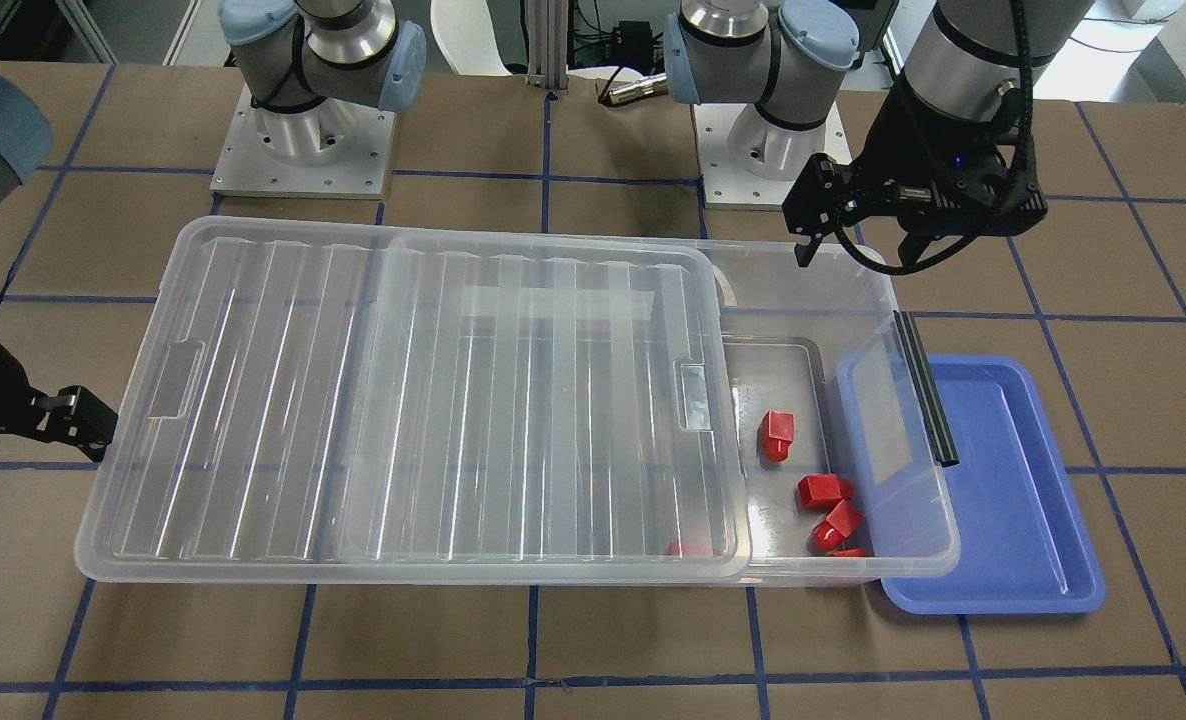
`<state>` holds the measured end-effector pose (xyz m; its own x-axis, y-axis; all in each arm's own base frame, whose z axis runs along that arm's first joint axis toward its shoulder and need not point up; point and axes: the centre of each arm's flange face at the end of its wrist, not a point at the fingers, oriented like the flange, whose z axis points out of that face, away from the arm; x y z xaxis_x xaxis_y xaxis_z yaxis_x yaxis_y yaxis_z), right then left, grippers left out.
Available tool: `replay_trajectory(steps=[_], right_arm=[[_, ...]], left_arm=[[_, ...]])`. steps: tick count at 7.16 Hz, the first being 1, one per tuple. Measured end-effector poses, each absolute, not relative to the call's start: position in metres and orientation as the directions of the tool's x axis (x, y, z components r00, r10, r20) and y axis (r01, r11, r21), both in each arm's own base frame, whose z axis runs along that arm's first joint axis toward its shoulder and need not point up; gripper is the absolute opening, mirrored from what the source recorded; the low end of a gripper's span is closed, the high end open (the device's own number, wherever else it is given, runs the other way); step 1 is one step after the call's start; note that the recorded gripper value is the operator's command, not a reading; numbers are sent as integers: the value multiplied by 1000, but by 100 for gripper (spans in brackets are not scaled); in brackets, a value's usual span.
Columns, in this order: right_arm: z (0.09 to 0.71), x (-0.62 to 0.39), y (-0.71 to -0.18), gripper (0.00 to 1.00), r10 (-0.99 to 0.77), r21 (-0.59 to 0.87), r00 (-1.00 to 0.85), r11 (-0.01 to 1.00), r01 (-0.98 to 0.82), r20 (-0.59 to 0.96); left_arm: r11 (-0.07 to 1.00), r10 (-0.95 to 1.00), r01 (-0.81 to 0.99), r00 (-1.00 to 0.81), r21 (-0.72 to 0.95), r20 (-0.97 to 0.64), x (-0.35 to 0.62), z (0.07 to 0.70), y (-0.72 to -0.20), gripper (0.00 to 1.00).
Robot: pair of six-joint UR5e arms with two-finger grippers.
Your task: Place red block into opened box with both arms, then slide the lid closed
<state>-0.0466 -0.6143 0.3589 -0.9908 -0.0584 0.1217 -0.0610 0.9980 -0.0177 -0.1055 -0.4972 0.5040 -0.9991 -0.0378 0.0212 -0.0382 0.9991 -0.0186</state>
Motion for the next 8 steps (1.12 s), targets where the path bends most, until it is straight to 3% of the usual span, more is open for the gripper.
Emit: replay_trajectory(steps=[8], right_arm=[[355,-37,-614,100,-60,-8,-995,998,-61,76]], left_arm=[[998,-62,-62,-998,2,22,-106,491,-502,100]])
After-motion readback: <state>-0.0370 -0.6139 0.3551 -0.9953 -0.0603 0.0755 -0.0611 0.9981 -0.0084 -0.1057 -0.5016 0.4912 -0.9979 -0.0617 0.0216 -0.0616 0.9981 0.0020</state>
